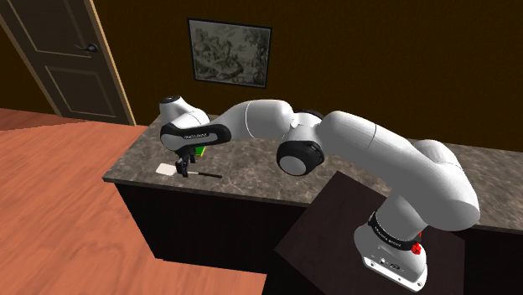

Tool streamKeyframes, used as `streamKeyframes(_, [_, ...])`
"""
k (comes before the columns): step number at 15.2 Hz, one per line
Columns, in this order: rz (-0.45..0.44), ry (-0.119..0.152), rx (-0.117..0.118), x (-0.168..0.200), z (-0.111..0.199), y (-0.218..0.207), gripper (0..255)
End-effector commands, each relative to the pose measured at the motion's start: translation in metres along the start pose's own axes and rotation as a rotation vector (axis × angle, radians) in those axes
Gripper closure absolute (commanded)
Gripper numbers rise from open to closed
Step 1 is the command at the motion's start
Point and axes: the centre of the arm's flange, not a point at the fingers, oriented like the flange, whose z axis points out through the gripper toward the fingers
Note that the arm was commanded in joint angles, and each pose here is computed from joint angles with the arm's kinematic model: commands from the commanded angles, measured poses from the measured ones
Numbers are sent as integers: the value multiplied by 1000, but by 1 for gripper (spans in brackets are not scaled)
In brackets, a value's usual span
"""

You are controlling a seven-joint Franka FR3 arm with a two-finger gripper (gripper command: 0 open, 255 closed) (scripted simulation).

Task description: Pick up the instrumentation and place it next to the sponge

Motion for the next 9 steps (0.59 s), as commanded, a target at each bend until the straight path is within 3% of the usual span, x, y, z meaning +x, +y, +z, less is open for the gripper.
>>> streamKeyframes(1, [0, 0, 0, 0, 0, 0, 0])
streamKeyframes(2, [0, 0, 0, 0, 0, 0, 0])
streamKeyframes(6, [0, 0, 0, 0, -50, 0, 0])
streamKeyframes(9, [0, 0, 0, 0, -50, 0, 0])
